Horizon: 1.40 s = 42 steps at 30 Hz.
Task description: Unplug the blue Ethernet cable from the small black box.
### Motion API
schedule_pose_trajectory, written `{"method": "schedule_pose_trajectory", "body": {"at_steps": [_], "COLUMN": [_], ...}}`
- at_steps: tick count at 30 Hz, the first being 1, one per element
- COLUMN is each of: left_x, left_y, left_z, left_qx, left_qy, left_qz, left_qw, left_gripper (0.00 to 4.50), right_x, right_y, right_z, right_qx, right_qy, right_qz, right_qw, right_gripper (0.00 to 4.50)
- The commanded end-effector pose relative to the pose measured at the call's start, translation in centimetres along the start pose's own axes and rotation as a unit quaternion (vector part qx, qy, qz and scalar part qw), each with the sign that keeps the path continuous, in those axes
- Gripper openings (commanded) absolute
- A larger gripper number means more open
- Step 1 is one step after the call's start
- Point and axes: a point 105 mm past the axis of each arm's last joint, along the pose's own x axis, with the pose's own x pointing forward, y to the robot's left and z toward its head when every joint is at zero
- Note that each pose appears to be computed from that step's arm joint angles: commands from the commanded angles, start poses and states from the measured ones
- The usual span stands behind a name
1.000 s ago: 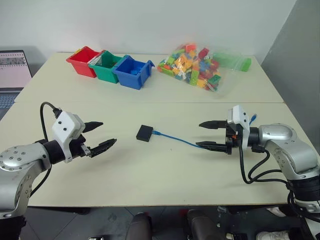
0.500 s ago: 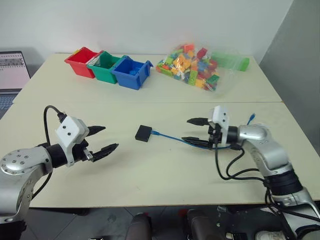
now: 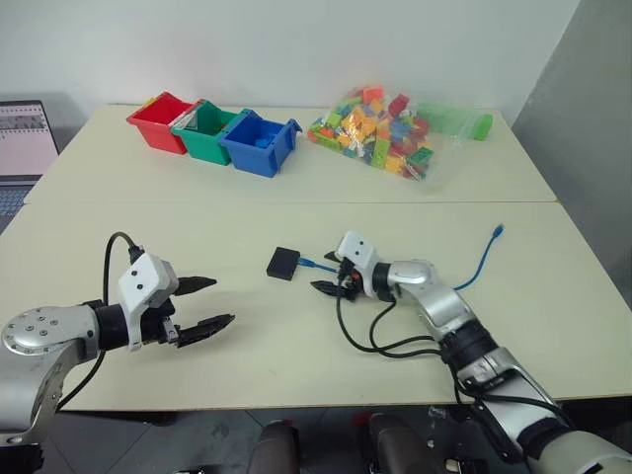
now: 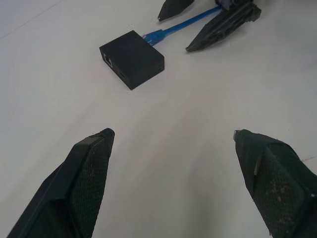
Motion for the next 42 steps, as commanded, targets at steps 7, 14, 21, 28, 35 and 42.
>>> {"method": "schedule_pose_trajectory", "body": {"at_steps": [7, 14, 21, 28, 35, 42], "left_x": [-0.7, -0.3, 0.8, 1.3, 2.4, 3.2], "left_y": [-0.1, -0.5, -0.9, -1.6, -2.3, -2.8], "left_z": [0.5, 0.3, 1.0, 2.7, 5.5, 6.1], "left_qx": [0.007, -0.047, -0.2, -0.279, -0.309, -0.33], "left_qy": [-0.008, -0.021, -0.063, -0.097, -0.143, -0.156], "left_qz": [-0.007, -0.03, -0.103, -0.155, -0.193, -0.205], "left_qw": [1.0, 0.998, 0.972, 0.943, 0.92, 0.908], "left_gripper": [4.19, 4.19, 4.19, 4.19, 4.19, 3.83], "right_x": [1.2, 1.0, -0.7, -4.1, -6.0, -6.2], "right_y": [-1.3, -1.3, -0.7, 1.4, 3.4, 4.0], "right_z": [0.8, 1.5, 4.5, 7.7, 10.0, 11.1], "right_qx": [-0.023, -0.08, -0.212, -0.33, -0.356, -0.384], "right_qy": [0.007, 0.004, -0.036, -0.089, -0.112, -0.122], "right_qz": [-0.012, -0.005, 0.023, 0.082, 0.124, 0.123], "right_qw": [1.0, 0.997, 0.976, 0.936, 0.919, 0.907], "right_gripper": [2.52, 1.04, 0.16, 0.14, 0.14, 0.14]}}
